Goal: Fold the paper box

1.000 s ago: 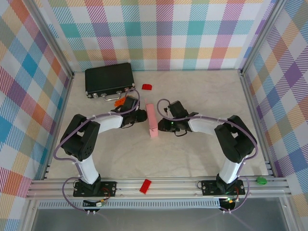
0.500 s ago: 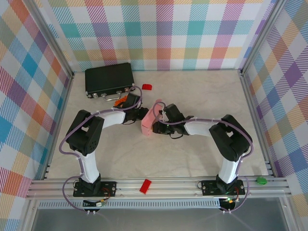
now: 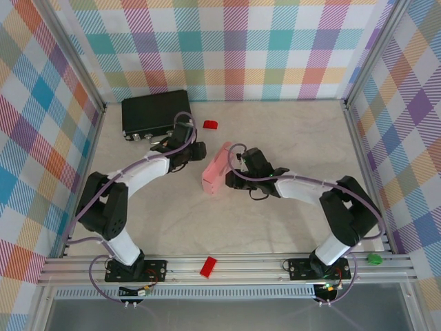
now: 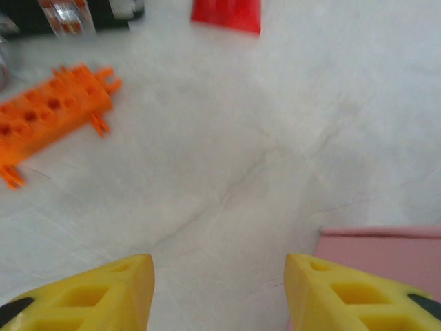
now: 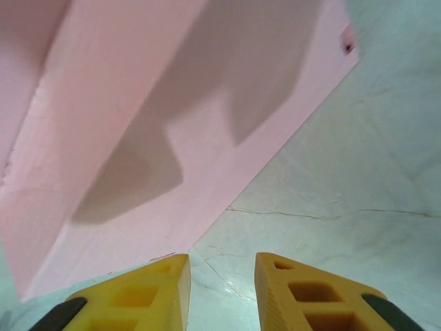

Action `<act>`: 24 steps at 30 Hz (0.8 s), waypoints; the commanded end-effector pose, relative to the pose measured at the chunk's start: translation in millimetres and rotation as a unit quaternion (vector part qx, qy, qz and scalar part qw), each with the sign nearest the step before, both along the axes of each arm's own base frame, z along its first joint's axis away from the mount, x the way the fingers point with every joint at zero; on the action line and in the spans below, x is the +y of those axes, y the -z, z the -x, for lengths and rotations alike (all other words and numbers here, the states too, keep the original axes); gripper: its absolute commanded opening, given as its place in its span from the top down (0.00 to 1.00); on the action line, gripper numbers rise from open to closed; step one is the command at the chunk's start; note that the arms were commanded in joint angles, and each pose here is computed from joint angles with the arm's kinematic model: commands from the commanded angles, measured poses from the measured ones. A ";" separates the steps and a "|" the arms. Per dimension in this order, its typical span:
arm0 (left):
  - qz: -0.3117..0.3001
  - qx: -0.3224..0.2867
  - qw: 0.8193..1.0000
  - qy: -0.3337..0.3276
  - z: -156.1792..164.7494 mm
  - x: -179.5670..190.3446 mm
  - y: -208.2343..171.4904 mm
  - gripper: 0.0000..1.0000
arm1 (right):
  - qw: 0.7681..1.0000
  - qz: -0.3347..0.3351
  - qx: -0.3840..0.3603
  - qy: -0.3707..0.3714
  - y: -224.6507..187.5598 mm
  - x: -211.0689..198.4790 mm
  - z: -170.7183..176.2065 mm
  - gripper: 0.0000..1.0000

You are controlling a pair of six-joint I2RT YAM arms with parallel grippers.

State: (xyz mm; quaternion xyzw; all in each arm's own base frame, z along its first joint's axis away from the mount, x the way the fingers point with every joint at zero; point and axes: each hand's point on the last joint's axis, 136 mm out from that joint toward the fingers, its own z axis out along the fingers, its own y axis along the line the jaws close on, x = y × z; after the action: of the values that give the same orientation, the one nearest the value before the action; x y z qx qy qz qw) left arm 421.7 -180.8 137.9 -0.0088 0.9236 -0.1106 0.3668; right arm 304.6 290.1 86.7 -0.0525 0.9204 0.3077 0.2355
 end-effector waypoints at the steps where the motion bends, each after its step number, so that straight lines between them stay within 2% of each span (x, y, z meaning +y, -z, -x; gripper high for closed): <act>1: -0.018 -0.034 0.999 0.019 2.6 5.6 -36.5 0.42 | 0.999 0.037 -0.006 0.018 3.2 -29.4 0.8 0.68; 5: 0.001 -0.028 0.993 0.117 16.6 -26.7 -48.6 0.26 | 0.998 0.043 -0.012 0.035 -0.2 -52.2 0.2 0.66; 10: -0.045 -0.016 0.983 0.179 25.4 -50.5 -42.0 0.04 | 0.997 0.051 -0.012 0.058 -1.0 -76.4 2.0 0.62; 19: -0.123 0.041 0.961 0.246 30.5 -77.7 -7.6 0.00 | 0.995 0.055 -0.009 0.082 1.8 -99.5 9.7 0.59; 24: -0.138 0.073 0.946 0.285 39.1 -88.4 7.8 0.05 | 0.995 0.056 -0.008 0.087 2.8 -104.9 11.2 0.59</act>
State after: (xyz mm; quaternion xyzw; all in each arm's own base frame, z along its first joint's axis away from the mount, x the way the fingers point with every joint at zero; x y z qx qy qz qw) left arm 392.7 -267.8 132.2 0.2615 0.9203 -0.0889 0.2770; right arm 295.6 192.4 84.1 0.0145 0.9337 0.2430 0.2627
